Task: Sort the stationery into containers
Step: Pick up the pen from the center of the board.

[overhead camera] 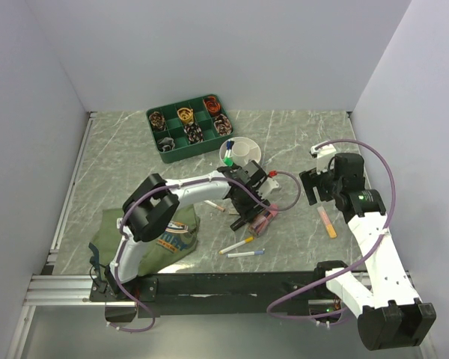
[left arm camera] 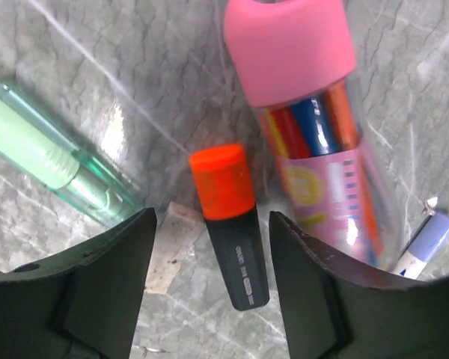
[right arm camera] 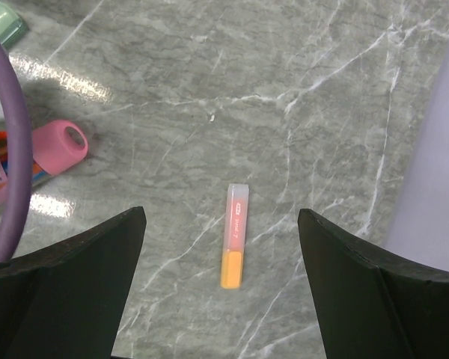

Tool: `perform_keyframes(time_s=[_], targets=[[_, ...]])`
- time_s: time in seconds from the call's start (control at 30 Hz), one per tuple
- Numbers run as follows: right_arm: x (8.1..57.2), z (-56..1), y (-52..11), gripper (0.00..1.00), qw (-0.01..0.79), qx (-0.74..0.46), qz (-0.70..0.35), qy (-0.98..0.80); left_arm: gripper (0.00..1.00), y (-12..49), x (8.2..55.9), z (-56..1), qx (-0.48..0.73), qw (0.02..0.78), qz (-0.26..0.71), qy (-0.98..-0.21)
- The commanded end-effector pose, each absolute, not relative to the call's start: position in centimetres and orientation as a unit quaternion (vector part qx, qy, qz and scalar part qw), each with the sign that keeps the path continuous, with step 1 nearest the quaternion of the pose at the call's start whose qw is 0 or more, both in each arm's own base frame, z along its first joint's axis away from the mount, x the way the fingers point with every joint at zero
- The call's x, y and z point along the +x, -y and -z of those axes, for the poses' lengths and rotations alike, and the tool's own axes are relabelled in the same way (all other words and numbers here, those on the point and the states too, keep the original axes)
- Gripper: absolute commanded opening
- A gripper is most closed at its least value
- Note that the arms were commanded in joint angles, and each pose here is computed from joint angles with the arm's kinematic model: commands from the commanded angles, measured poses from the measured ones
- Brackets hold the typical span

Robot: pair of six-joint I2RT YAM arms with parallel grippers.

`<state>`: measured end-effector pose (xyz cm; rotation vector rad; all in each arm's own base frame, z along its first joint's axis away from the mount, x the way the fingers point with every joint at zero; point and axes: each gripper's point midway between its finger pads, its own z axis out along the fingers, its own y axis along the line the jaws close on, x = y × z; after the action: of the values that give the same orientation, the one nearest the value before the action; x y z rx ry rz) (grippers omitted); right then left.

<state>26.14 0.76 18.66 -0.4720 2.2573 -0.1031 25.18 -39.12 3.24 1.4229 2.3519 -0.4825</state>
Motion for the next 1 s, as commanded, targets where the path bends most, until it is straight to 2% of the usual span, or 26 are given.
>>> perform_keyframes(time_s=[0.0,0.2,0.4,0.53,0.73,0.9,0.97], targets=[[26.5,-19.2,-0.8,0.90,0.424,-0.180,0.041,-0.887,0.69,40.7,26.2,-4.0,0.499,0.203,0.172,-0.825],[26.1,-18.8,-0.7,0.91,0.421,-0.179,0.041,-0.888,0.67,40.9,25.8,-2.4,0.510,0.206,0.158,-0.820],[25.9,-18.4,-0.7,0.90,0.417,-0.184,0.041,-0.889,0.59,41.1,25.6,-1.4,0.522,0.209,0.152,-0.813],[26.0,-18.4,-0.7,0.90,0.418,-0.186,0.042,-0.888,0.39,41.0,24.9,-1.2,0.527,0.196,0.161,-0.811],[26.3,-18.3,-0.9,0.91,0.418,-0.187,0.039,-0.888,0.15,42.2,24.7,-2.2,0.535,0.196,0.187,-0.800],[26.8,-18.9,-0.6,0.91,0.422,-0.187,0.048,-0.886,0.01,43.3,26.2,-7.6,0.524,0.205,0.225,-0.795],[27.0,-18.9,-0.6,0.91,0.422,-0.183,0.047,-0.887,0.01,44.3,28.2,-11.4,0.516,0.238,0.244,-0.786]])
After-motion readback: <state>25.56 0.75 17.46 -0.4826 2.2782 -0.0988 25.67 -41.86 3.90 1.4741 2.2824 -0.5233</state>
